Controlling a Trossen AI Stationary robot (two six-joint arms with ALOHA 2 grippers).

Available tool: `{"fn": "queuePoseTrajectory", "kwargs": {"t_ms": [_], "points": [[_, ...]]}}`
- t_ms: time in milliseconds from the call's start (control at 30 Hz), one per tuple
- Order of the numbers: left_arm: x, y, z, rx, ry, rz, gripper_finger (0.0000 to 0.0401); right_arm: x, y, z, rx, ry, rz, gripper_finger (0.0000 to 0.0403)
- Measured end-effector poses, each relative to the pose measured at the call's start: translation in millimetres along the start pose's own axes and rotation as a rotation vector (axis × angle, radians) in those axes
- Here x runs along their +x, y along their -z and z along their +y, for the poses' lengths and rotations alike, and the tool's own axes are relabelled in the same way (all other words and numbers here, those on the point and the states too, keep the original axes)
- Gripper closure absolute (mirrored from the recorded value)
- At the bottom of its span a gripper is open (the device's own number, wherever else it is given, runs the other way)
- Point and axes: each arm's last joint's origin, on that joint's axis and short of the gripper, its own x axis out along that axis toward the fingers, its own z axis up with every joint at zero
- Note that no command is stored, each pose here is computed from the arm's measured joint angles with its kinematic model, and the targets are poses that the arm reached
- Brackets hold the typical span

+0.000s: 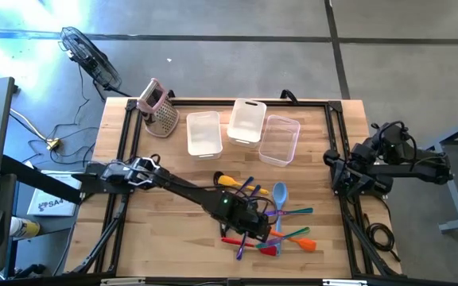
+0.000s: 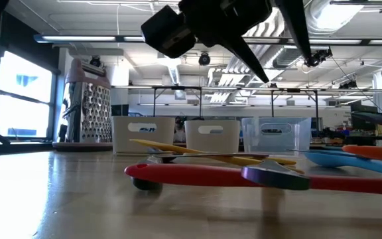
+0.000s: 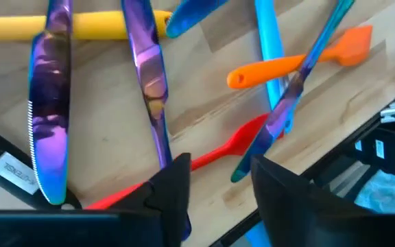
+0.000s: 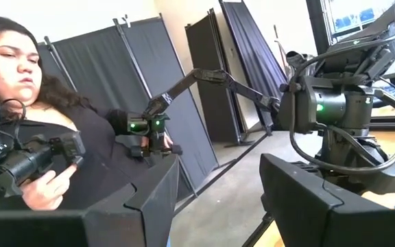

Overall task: Pick & Place Kitchen Items
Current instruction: Put the violet table knife into the left white bin

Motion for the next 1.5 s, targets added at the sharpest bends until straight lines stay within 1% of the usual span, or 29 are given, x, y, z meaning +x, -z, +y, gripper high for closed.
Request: {"fn": "queuePoseTrajectory", "kwargs": {"t_ms": [167, 300, 400, 500, 533, 600, 667, 767, 867, 967, 1100, 1267, 1500], "points": [[0, 2, 0, 0.017, 0.0, 0.031, 0.0188, 0, 0, 0, 0.0, 0.001, 0.0, 0.0203], [2, 2, 0, 0.035, -0.001, 0.043, 0.0171, 0, 1, -1, 0.012, 0.022, -0.001, 0.0203], [5, 2, 2, 0.052, -0.012, 0.044, 0.0169, 0, 1, -1, 0.015, 0.024, 0.001, 0.0203], [12, 2, 0, 0.086, 0.006, 0.042, 0.0169, 0, 2, -2, 0.014, 0.028, 0.008, 0.0203], [14, 3, 2, 0.088, -0.01, 0.044, 0.0169, 0, 3, -2, 0.011, 0.031, 0.012, 0.0203], [17, 3, 5, 0.089, -0.032, 0.048, 0.0169, 0, 4, -3, 0.023, 0.035, 0.023, 0.0203], [22, 3, 4, 0.085, -0.026, 0.046, 0.0169, 0, 6, -3, 0.039, 0.041, 0.034, 0.0203], [29, 3, 8, 0.057, -0.06, 0.055, 0.0169, 0, 8, -4, 0.058, 0.046, 0.047, 0.0203], [38, 3, 8, 0.046, -0.048, 0.069, 0.0169, 0, 9, -5, 0.082, 0.052, 0.057, 0.0203], [41, 4, 10, 0.044, -0.06, 0.08, 0.0169, 0, 10, -5, 0.084, 0.052, 0.058, 0.0203], [47, 3, 13, 0.044, -0.079, 0.058, 0.0169, 0, 10, -5, 0.087, 0.053, 0.06, 0.0203], [47, 3, 12, 0.044, -0.076, 0.057, 0.0169, 0, 10, -5, 0.087, 0.053, 0.06, 0.0203], [46, 4, 17, 0.024, -0.122, 0.068, 0.0169, 0, 10, -5, 0.086, 0.053, 0.059, 0.0203]]}}
